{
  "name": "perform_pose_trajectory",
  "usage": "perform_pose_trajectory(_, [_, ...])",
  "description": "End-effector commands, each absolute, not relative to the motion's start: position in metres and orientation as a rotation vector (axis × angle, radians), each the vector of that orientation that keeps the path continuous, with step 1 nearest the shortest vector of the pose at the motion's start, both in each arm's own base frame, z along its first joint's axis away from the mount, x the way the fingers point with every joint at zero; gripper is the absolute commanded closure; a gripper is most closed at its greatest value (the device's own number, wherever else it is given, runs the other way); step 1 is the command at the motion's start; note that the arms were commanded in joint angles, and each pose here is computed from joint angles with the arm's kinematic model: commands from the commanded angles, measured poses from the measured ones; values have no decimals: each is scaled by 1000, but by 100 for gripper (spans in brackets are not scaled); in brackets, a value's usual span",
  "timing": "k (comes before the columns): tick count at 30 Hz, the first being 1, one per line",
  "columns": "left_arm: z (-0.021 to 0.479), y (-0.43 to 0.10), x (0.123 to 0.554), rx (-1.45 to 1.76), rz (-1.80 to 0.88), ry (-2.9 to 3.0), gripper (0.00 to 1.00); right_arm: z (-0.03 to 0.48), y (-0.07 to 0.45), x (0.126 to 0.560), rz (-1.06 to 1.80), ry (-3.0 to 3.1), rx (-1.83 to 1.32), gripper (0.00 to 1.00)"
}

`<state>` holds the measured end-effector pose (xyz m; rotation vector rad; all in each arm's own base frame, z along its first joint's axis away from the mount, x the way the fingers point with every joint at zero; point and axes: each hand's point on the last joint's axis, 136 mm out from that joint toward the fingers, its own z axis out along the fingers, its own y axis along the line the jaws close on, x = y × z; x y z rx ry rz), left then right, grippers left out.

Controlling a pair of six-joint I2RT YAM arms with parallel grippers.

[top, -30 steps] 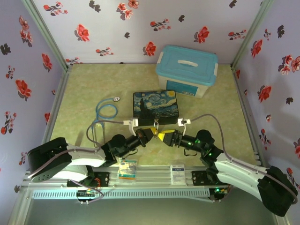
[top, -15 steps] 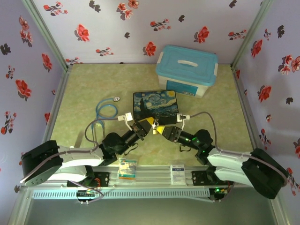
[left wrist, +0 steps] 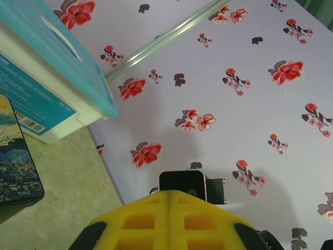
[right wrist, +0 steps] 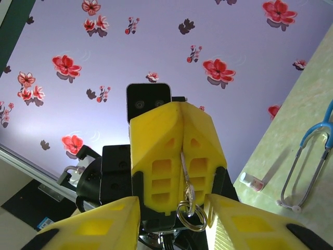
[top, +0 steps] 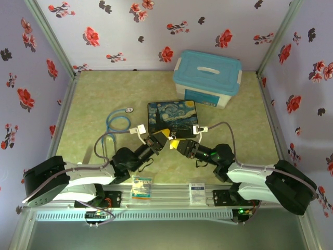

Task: Unlock the padlock with the key

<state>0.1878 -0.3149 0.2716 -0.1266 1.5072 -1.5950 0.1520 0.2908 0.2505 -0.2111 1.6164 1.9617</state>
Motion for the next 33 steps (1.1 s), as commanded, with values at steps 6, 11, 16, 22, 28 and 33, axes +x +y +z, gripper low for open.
perform_pose_trajectory(6, [280,-317,188,-152,-1632,1469,100,273,289,153,1957,1510,-229,74])
perform_pose_trajectory(11, [281,-317,189,-154,-1628,1465,100,270,289,153,1954,1520,-231,89])
perform_pose_trajectory(16, [280,-315,188,-153,-1623,1467,100,265,286,156,1932,1524,-205,96])
perform_pose_trajectory(22, [260,-313,192,-199,-1603,1516,100,259,285,157,1913,1542,-196,100])
perform_pose_trajectory(28, [254,-314,192,-192,-1594,1536,72,247,287,158,1878,1604,-205,100])
perform_pose_trajectory(33, [252,-318,191,-175,-1599,1548,79,245,289,159,1854,1628,-217,100])
